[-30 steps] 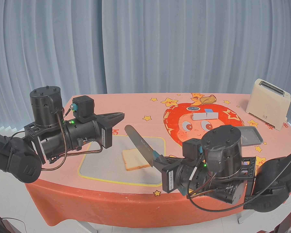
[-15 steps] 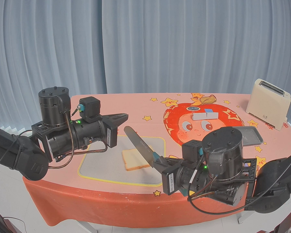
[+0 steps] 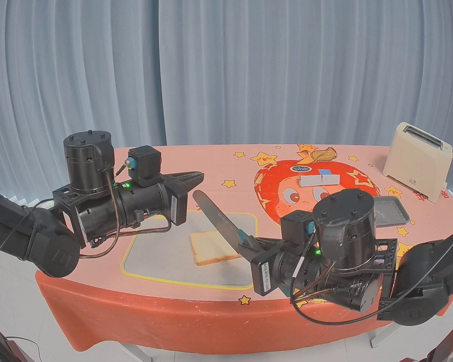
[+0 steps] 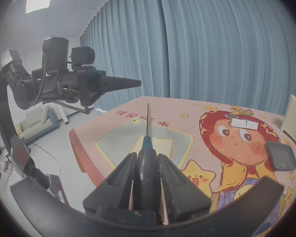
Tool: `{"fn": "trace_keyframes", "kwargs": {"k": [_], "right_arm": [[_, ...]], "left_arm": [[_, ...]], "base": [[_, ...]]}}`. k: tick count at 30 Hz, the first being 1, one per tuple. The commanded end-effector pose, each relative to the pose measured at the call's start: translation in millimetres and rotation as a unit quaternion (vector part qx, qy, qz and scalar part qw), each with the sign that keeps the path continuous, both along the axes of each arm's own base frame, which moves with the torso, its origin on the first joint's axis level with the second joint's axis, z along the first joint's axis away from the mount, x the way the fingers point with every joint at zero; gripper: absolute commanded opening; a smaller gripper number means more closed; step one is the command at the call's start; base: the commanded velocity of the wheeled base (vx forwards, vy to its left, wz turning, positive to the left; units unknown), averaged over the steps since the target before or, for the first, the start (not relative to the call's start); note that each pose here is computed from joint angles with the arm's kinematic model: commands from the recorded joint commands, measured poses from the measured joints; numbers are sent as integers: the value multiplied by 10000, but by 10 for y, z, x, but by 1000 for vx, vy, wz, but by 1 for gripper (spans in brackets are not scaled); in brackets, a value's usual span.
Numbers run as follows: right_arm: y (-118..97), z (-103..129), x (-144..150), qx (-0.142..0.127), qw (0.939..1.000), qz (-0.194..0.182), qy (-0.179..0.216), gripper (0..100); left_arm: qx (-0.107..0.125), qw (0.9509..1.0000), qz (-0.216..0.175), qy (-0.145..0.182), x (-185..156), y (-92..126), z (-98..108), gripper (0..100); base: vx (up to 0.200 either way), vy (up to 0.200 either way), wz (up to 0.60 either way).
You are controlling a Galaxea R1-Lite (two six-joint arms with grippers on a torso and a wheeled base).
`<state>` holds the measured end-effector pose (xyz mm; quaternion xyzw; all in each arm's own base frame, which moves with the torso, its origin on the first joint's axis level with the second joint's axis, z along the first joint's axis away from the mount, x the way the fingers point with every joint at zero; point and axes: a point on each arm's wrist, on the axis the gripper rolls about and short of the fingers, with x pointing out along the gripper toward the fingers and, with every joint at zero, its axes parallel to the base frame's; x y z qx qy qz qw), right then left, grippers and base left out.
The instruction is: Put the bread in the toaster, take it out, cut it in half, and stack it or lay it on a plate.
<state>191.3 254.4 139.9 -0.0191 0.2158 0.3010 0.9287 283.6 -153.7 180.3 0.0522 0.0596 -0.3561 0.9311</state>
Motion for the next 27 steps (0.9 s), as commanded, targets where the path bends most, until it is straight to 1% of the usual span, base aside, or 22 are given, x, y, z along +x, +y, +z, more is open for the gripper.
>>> {"fn": "trace_keyframes", "kwargs": {"k": [1,4,5,10,14,17,20,27], "right_arm": [[18,-32,0,-44,10000,17,31,0],[28,-52,1,-70,10000,18,46,0],[21,-59,2,-88,9999,14,51,0],[20,-69,-16,-115,9999,33,57,0],[13,-132,-50,-266,9996,95,87,0],[26,-155,-51,-327,9994,99,72,0],[33,-164,-46,-336,9994,93,74,0],[31,-174,-36,-346,9993,84,86,0]], "left_arm": [[53,10000,-24,14,28,-21,-34,0],[121,9999,-98,-28,12,-52,-43,0],[176,9998,-129,-18,14,-71,-72,0],[260,9995,-152,76,37,-100,-158,0],[328,9989,-279,173,-35,-163,-219,0],[347,9988,-279,207,-34,-164,-244,0],[404,9983,-283,296,-10,-178,-314,0],[475,9977,-296,392,-34,-175,-378,0]], "base": [[0,0,0],[0,0,0],[0,0,0],[0,0,0],[0,0,0],[0,0,0],[0,0,0],[0,0,0]]}}
